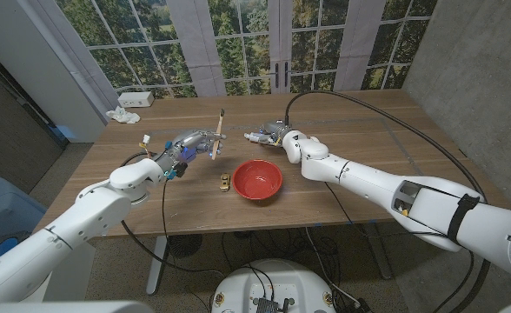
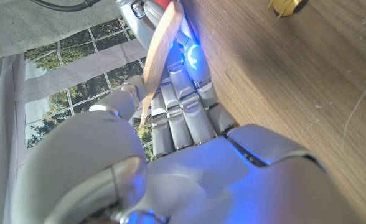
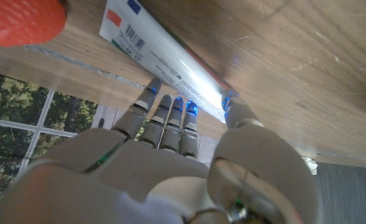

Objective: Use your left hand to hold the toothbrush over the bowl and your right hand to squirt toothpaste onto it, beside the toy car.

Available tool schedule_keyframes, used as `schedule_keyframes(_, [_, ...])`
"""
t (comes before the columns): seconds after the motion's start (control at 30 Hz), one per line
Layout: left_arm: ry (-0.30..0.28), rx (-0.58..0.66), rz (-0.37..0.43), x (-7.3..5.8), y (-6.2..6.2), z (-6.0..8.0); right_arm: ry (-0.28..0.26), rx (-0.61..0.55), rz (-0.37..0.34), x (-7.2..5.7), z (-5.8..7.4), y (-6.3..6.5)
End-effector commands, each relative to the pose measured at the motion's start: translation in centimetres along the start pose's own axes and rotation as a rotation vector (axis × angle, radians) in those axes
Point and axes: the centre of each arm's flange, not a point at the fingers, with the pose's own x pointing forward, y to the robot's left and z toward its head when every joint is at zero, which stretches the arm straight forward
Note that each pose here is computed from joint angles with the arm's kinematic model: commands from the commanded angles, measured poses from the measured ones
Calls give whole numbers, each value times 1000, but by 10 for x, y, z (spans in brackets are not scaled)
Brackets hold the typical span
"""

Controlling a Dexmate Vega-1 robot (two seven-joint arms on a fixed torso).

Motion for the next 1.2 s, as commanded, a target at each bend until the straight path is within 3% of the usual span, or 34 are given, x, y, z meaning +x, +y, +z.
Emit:
schedule_keyframes(0.03, [2,-1,-4,1,-1,0,16,-45,-22,3,-2,5])
schedule_keyframes(0.6, [4,-5,-3,1,-2,0,7,-61,-66,3,-4,8])
schedule_keyframes(1.2, [2,-3,-10,4,-2,1,1,-21,-152,-10,-13,-6])
